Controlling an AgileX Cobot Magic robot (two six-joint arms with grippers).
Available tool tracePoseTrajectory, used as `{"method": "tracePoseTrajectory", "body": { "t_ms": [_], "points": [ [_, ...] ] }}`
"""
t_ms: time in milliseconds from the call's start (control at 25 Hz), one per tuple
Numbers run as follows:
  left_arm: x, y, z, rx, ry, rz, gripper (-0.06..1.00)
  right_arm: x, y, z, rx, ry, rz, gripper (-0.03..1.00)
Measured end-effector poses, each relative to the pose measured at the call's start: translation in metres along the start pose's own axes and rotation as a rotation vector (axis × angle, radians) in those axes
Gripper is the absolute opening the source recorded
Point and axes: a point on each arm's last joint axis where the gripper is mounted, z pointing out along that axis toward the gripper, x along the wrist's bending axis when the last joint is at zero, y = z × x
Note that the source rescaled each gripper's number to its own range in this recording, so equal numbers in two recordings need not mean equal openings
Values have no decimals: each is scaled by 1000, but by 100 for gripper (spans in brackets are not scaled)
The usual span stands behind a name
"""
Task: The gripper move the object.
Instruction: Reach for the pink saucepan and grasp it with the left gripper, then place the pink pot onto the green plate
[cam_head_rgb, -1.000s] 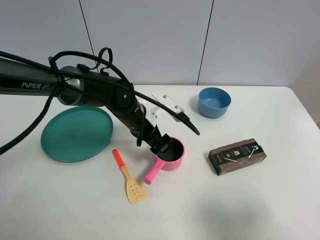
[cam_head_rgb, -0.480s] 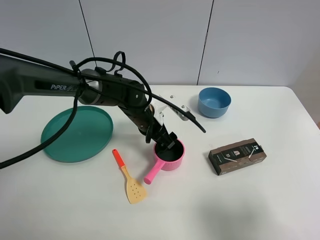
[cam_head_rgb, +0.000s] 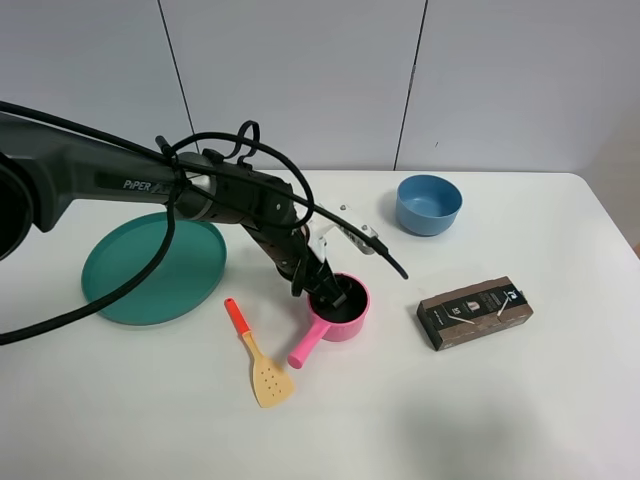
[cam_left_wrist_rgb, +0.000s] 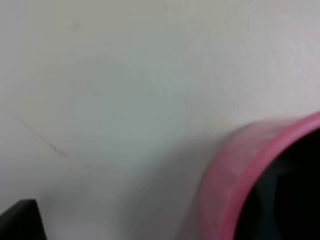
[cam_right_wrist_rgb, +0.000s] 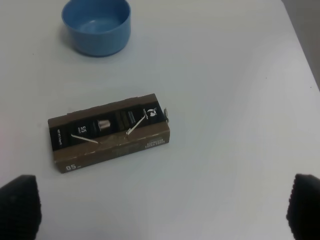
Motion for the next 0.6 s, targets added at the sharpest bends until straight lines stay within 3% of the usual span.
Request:
{"method": "tracePoseTrajectory", "body": {
  "t_ms": [80,160,240,320,600],
  "points": [
    [0,0,0,0,0,1,70,0,0,0,0,0,0,100],
    [0,0,0,0,0,1,49,0,0,0,0,0,0,100],
    [0,-1,1,3,0,1,18,0,0,0,0,0,0,100],
    [0,-1,3,4,1,4,2,0,0,0,0,0,0,100],
    [0,1,-5,19,-1,23,0,0,0,0,0,0,0,100]
  ]
}}
